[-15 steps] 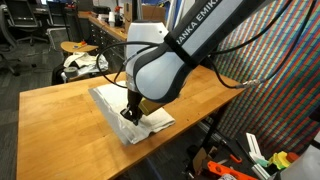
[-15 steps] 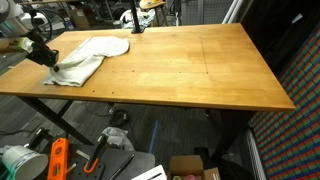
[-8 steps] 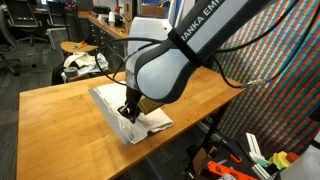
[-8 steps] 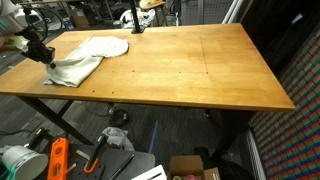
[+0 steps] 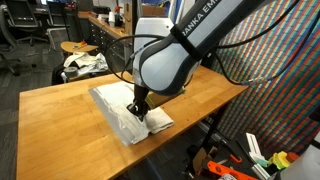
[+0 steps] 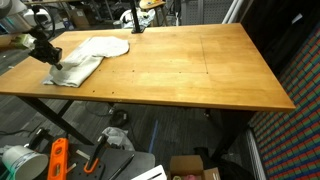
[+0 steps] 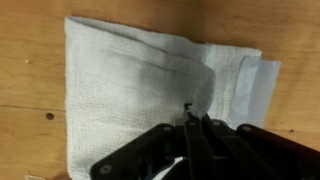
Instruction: Fold the towel in half
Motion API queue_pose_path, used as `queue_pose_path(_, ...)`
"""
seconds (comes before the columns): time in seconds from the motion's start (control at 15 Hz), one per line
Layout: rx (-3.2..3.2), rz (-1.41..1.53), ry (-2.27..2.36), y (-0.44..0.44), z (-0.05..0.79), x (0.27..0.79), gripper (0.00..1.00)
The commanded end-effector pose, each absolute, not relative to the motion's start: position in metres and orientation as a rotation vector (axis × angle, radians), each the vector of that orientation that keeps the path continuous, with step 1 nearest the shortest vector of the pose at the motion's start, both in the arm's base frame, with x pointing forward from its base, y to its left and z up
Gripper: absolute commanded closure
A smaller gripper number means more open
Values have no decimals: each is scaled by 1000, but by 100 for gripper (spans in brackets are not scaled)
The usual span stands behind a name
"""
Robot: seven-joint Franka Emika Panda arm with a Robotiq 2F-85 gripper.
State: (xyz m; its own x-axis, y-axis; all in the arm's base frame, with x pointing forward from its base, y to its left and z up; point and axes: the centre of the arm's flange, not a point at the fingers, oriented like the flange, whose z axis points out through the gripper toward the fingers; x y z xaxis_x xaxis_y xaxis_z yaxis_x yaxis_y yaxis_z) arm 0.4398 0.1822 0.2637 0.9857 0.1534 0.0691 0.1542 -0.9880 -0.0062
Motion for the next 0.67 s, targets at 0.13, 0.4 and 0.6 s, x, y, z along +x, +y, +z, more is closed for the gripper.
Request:
queue_pose_path(0.13,-3151,260,-354,147,226,452,96)
queue_pose_path(0.4,-3129,411,-432,136,212,458,96)
queue_pose_path(0.6,-3119,386,-466,131,217,462,96)
